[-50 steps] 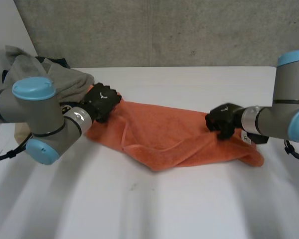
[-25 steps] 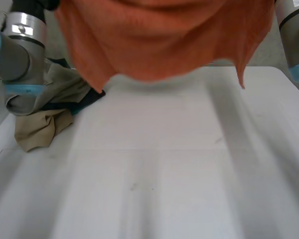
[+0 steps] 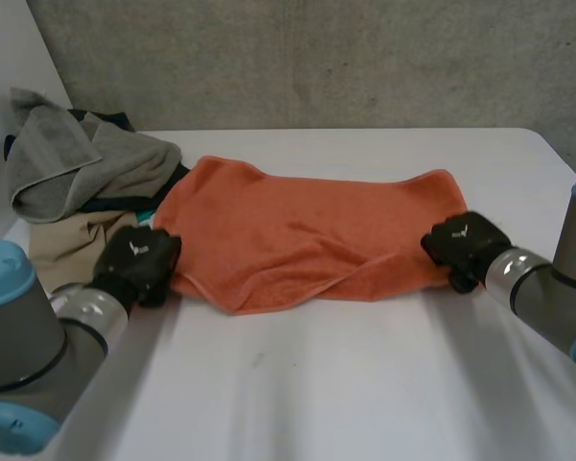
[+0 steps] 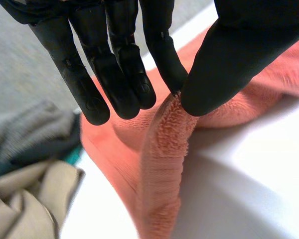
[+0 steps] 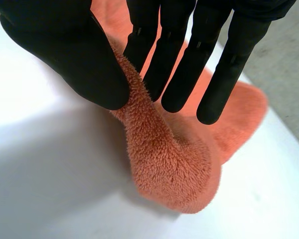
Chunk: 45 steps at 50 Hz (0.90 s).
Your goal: Fold the laundry.
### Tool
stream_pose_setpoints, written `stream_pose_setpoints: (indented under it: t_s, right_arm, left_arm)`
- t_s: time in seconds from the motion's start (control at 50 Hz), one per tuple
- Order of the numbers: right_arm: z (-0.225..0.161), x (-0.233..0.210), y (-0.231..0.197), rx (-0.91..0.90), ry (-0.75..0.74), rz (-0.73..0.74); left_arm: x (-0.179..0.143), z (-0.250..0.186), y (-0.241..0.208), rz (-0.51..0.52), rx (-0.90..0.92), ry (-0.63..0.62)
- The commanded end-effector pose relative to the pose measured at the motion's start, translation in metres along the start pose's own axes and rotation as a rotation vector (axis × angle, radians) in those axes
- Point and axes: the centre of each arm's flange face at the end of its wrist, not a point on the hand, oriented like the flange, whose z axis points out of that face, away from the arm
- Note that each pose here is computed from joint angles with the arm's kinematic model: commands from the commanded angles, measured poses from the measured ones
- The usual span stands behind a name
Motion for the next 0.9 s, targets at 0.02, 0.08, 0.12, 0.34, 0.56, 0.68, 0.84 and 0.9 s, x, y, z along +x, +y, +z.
stream_pose_setpoints:
  t_s: [0.02,0.08,0.12,0.34,0.56,0.68,0.84,0.9]
  right_arm:
    - [-0.002,-0.002,0.009,-0.023,-0.009,0.005]
    - [-0.002,0.000,0.011,-0.025,-0.006,0.011]
    - [-0.002,-0.001,0.012,-0.029,-0.009,0.014]
    - [-0.003,-0.004,0.015,-0.029,-0.011,0.022]
    - [-0.001,-0.003,0.016,-0.020,0.000,0.020]
    - [-0.001,0.001,0.018,-0.026,0.010,0.026]
    - [-0.001,0.002,0.020,-0.030,0.013,0.030]
    - [-0.003,0.004,0.019,-0.037,0.014,0.034]
  left_arm:
    - [-0.003,-0.003,0.000,0.019,-0.061,0.015]
    - [-0.013,-0.001,-0.007,0.015,-0.041,-0.013]
    - [-0.021,0.000,-0.006,0.011,-0.044,-0.033]
    - [-0.045,0.000,0.009,-0.064,-0.127,-0.079]
    - [-0.033,0.007,0.027,-0.186,-0.221,0.002]
    - [-0.025,0.010,0.032,-0.204,-0.260,0.036]
    - [-0.023,0.025,0.027,-0.251,-0.213,0.034]
    - [-0.027,0.032,0.021,-0.272,-0.168,0.008]
